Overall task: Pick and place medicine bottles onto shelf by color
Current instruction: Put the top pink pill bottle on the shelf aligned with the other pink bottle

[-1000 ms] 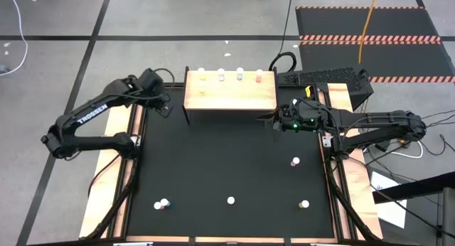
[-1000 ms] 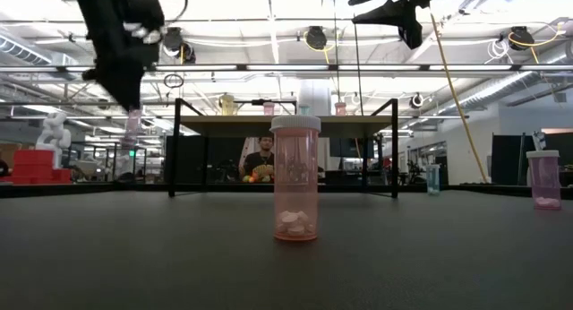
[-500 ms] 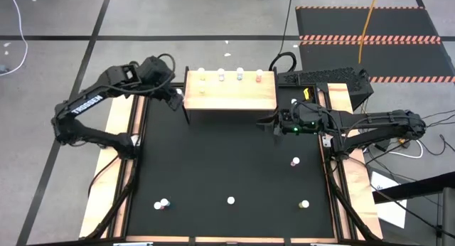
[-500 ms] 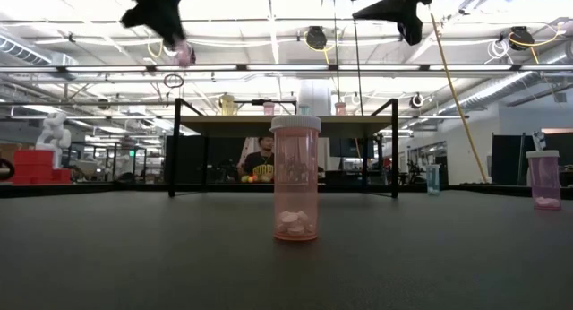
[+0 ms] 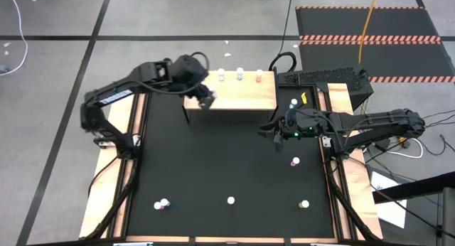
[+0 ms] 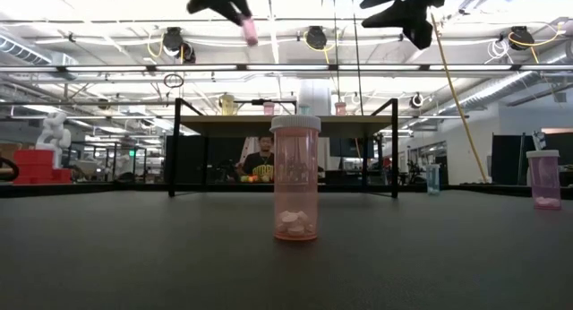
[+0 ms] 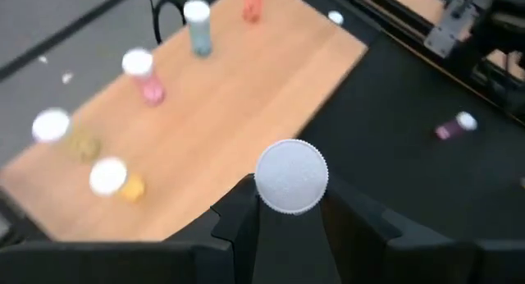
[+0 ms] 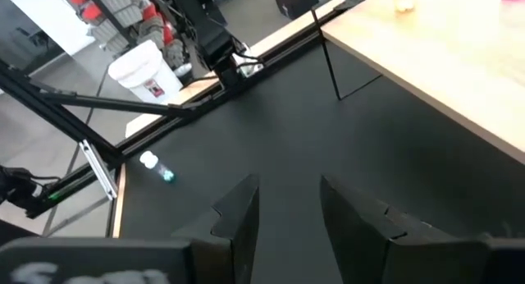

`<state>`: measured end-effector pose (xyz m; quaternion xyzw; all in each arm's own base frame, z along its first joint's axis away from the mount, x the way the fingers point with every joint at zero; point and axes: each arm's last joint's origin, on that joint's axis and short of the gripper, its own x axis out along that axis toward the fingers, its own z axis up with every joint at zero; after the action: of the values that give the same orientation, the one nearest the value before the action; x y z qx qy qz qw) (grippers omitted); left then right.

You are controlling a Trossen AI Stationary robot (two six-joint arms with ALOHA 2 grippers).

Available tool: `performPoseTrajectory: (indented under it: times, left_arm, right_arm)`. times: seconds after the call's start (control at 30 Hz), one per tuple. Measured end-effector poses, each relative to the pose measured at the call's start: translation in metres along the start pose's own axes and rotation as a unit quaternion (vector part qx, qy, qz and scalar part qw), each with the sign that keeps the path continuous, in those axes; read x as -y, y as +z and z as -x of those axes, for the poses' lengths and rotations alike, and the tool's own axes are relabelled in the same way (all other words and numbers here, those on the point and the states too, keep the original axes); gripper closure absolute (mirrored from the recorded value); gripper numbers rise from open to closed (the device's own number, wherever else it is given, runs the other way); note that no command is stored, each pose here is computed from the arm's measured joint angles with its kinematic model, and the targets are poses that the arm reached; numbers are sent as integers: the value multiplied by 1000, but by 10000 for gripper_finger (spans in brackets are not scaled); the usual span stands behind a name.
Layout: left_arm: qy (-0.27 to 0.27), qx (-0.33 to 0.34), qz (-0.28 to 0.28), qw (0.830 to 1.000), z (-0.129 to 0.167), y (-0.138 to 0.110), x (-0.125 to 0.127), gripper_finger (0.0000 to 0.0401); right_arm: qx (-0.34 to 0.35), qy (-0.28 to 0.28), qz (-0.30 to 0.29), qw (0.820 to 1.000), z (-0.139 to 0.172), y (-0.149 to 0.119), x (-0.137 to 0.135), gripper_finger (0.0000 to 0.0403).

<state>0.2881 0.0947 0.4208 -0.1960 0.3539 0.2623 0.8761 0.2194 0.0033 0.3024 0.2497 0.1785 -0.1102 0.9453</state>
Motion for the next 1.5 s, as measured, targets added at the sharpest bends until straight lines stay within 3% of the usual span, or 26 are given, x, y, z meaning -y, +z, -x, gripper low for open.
performPoseTrajectory:
  times: [0.17, 0.27, 0.4, 0.83, 1.07, 1.5]
  left_arm:
    - [12, -2, -45, 999, -55, 10, 10, 277]
    - [27, -39, -46, 998, -88, 7, 8, 277]
    - [46, -67, -35, 996, -110, 6, -1, 277]
    - [102, -52, -32, 993, -113, 22, -53, 277]
    - [83, -37, -40, 995, -113, 26, -55, 277]
    - [79, -68, -44, 994, -138, 18, -51, 277]
  right_arm:
    - [0, -1, 6, 1000, 0, 0, 0, 280]
    - [-3, 1, 5, 1000, 3, -1, -1, 280]
    - [-9, -10, 7, 1000, 7, -5, -3, 280]
    - [-21, -50, 14, 998, 13, -8, 3, 280]
    - [-15, -60, 25, 998, 13, -8, 4, 280]
    - [9, -45, 32, 998, 21, -3, 2, 280]
